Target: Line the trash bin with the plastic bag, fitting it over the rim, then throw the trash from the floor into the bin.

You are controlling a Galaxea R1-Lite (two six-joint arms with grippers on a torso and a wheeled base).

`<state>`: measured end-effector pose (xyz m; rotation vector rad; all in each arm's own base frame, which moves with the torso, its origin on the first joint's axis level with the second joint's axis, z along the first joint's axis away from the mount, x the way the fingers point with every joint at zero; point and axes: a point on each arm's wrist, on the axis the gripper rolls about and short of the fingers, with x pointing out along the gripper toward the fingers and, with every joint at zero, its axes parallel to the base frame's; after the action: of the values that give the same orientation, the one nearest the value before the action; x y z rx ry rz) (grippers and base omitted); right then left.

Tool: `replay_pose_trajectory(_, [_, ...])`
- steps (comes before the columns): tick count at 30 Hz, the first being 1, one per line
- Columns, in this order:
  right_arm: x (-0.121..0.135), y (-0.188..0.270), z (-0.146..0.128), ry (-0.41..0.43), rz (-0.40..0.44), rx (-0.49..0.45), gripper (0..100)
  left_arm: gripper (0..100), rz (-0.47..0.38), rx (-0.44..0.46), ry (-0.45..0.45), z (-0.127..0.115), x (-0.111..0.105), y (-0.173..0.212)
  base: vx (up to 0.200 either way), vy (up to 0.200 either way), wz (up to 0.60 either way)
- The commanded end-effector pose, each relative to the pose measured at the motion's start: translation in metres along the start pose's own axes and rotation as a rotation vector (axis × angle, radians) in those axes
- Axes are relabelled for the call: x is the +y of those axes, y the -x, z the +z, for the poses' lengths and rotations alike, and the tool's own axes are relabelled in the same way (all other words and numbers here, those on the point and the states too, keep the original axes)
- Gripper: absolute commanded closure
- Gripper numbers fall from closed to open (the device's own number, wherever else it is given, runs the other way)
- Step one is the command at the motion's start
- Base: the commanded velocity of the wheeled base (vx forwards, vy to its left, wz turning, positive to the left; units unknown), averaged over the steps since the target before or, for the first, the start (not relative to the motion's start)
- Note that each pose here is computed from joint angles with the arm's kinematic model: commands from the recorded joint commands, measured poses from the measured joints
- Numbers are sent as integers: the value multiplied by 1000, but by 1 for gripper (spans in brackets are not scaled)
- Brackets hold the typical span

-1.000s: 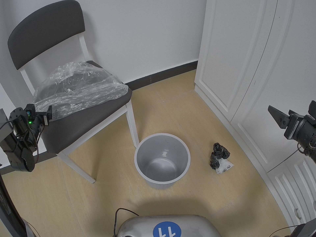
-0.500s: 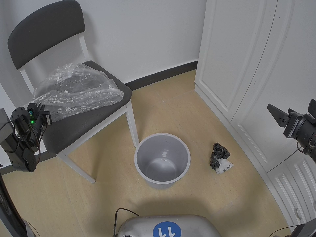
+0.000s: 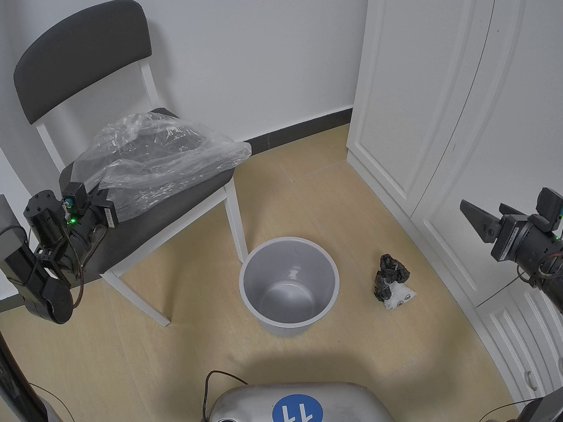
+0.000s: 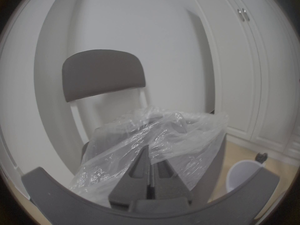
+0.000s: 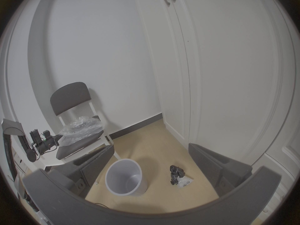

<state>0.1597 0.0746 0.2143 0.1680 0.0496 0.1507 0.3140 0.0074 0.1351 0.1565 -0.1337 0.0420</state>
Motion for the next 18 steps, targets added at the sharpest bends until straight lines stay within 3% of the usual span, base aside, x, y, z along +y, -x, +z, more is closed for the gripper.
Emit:
replay_pose_trajectory(1, [8, -2, -16, 25, 35, 67, 0, 100, -128, -67, 76, 29, -42, 18, 0, 0, 0])
replay_pose_trajectory(3, [7, -2, -16, 25, 34, 69, 0, 100, -129, -67, 81, 29, -44, 19, 0, 0, 0])
replay_pose_trajectory(4, [8, -2, -19, 31, 39, 84, 0, 100, -144, -82, 127, 36, -61, 21, 0, 0, 0])
replay_pose_trajectory(6, [9, -2, -20, 32, 42, 86, 0, 100, -150, -85, 136, 38, -65, 22, 0, 0, 0])
replay_pose_trajectory(14, [17, 0, -36, 58, 92, 153, 0, 100, -303, -141, 246, 70, -119, 50, 0, 0, 0])
replay_pose_trajectory(18, [18, 0, -44, 73, 106, 189, 0, 100, -363, -156, 271, 81, -135, 65, 0, 0, 0])
